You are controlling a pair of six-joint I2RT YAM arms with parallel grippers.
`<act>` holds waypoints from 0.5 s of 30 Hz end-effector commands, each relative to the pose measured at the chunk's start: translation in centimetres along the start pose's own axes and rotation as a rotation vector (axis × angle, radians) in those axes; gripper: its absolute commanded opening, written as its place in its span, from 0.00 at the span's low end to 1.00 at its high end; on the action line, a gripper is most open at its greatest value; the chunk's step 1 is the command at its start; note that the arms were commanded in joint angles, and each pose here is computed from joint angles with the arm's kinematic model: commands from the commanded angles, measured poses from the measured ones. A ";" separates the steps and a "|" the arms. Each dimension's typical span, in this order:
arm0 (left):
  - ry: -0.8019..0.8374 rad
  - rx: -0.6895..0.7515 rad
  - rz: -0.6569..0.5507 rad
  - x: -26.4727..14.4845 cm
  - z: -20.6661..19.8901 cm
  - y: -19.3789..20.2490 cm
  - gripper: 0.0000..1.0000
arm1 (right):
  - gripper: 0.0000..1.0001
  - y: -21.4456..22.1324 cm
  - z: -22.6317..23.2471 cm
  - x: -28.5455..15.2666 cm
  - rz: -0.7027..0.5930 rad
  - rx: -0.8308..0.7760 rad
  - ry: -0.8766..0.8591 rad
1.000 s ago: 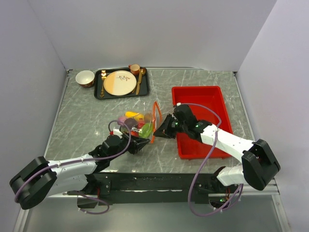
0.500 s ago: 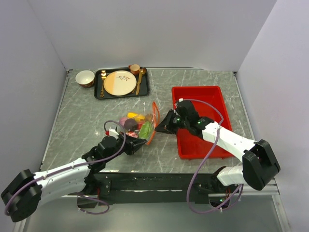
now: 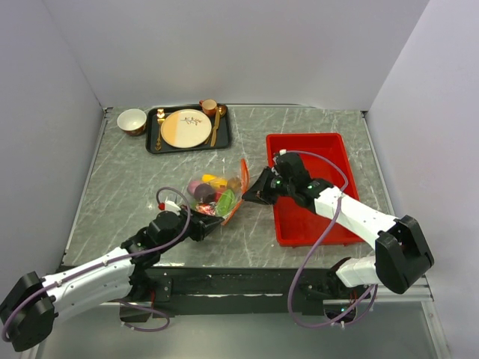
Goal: Place the food in the zip-top bag and seal the zipper
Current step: Zip the zipper food storage bag at the center of the board.
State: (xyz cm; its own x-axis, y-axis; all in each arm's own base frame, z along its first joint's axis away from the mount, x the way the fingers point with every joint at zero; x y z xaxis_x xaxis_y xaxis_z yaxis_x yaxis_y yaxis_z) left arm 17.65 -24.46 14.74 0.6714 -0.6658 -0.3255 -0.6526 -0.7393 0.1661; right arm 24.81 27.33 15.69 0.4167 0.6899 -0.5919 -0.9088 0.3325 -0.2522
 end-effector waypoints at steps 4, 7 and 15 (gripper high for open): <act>0.001 0.087 -0.065 -0.4 -1.9 -0.8 0.01 | 0.07 -3.7 0.9 -0.3 -0.110 -0.037 0.006; -0.038 0.156 -0.109 -0.8 -2.6 -1.3 0.01 | 0.07 -3.9 0.9 -0.3 -0.111 -0.040 0.004; -0.023 0.163 -0.141 -1.4 -3.2 -1.8 0.01 | 0.06 -4.5 0.8 -0.2 -0.112 -0.040 -0.001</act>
State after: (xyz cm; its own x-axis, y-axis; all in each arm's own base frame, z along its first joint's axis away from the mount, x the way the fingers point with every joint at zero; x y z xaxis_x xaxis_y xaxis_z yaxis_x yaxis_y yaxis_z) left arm 18.61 -23.47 17.37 0.7196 -0.5950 -0.3580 -0.6340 -0.7733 0.0108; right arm 26.26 26.98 16.04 0.4370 0.6811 -0.5874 -0.8993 0.3446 -0.2694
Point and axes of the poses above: each gripper's point midway between its finger pads, its own x axis out along the fingers, its own z axis along the line the jaws close on, y = z × x, the point moved 1 cm from there along -x, back along the fingers, and after that the axes turned 4 degrees about -x, right-handed, at the moved point
